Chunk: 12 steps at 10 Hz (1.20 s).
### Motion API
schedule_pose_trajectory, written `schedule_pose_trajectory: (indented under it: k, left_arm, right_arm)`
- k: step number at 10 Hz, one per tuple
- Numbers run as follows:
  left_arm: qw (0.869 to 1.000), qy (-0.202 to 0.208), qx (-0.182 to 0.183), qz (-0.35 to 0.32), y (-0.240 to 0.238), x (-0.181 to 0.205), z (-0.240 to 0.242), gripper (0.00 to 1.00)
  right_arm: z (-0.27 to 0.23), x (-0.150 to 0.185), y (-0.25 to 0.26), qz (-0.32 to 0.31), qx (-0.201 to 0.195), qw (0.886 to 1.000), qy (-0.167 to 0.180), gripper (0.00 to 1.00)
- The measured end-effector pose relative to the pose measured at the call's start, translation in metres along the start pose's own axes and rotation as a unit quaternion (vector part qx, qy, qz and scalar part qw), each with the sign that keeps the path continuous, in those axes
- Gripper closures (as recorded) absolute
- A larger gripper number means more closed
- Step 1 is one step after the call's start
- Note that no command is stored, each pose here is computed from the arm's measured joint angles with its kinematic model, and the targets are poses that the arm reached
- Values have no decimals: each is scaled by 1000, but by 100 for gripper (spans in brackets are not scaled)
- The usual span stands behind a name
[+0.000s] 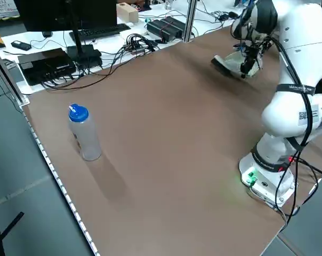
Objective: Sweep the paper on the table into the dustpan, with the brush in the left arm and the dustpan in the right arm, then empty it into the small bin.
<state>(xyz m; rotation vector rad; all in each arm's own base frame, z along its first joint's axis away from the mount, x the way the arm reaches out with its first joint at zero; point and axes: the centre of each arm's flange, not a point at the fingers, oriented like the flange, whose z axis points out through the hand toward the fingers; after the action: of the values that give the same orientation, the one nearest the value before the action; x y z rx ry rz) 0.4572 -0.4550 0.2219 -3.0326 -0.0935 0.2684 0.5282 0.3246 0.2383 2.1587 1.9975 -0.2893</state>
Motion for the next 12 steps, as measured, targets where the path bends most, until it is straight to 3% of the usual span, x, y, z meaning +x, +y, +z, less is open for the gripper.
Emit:
schedule_pose_trajectory:
  k: [3,6,9,12]
  left_arm:
    - [998,-38,-42,1,-100,60,-68,73]
    - [995,-82,-58,22,-231,84,-134,73]
    - [989,-130,-60,42,-350,94,-120,73]
    - [985,-163,-50,34,-426,89,-98,73]
  right_arm:
    - [0,-10,16,-25,-13,999,29,67]
    - [0,-22,27,-50,-16,998,47,67]
    - [-6,-35,39,-46,19,995,89,67]
    - [-46,-69,54,0,32,994,106,67]
